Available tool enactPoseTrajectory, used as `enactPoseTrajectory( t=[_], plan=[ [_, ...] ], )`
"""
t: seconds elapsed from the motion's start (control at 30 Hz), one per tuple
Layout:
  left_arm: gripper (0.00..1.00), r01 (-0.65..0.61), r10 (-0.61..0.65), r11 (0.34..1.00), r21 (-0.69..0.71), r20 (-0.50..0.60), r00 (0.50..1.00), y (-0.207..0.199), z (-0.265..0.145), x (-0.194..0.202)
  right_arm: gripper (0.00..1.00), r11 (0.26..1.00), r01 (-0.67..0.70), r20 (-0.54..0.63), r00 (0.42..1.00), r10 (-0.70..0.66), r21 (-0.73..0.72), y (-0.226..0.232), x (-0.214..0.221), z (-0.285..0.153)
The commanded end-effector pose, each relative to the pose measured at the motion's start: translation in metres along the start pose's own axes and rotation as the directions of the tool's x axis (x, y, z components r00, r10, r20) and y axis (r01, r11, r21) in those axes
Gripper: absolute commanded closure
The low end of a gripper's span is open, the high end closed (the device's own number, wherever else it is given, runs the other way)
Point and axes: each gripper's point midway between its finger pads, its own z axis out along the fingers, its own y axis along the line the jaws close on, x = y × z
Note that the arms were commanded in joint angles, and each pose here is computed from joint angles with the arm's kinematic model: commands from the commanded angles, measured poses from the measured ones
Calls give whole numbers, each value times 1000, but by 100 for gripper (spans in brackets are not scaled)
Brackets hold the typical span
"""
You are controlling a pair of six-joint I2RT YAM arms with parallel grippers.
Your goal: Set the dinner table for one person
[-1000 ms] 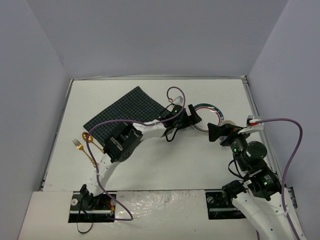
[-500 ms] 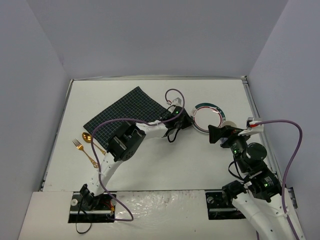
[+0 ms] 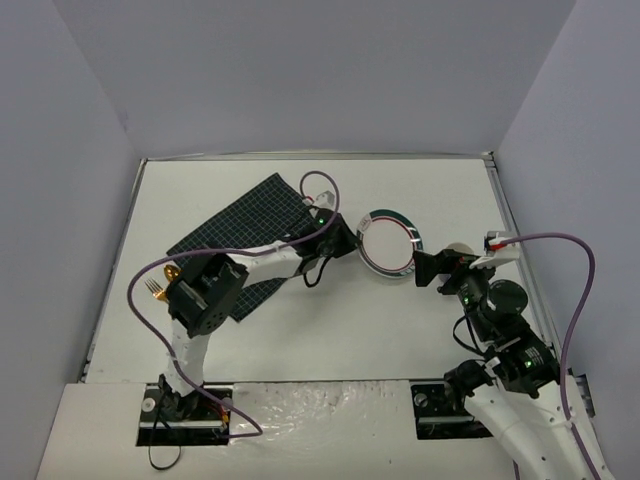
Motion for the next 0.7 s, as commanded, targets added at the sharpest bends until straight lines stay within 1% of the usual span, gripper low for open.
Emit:
enactPoseTrajectory(
  t=[0.0, 0.07, 0.13, 0.27, 0.43, 0.57, 0.67],
  plan=[
    [100, 17, -48, 989, 146, 207, 977, -31, -78, -104, 0, 999, 27, 63, 998, -24, -45, 15, -29, 5],
    [100, 42, -68, 992, 117, 231, 971, -2, -101, -121, 0, 998, 39, 50, 998, -36, -50, 16, -27, 8],
    [100, 52, -77, 993, 107, 245, 966, 18, -123, -124, 0, 997, 44, 35, 998, -42, -58, 18, -24, 11],
    [100, 62, -86, 994, 90, 294, 952, 52, -161, -143, 0, 997, 49, 16, 999, -48, -67, 20, -18, 17],
    [100, 102, -115, 993, 56, 326, 938, 96, -185, -148, 0, 995, 49, 9, 999, -49, -83, 23, -16, 21],
    [100, 144, -145, 989, 33, 383, 912, 133, -208, -162, 0, 994, 59, -10, 998, -60, -96, 24, -10, 24],
    [100, 183, -178, 983, 28, 411, 894, 156, -215, -166, 0, 993, 65, -19, 998, -67, -102, 25, -6, 25]
  ],
)
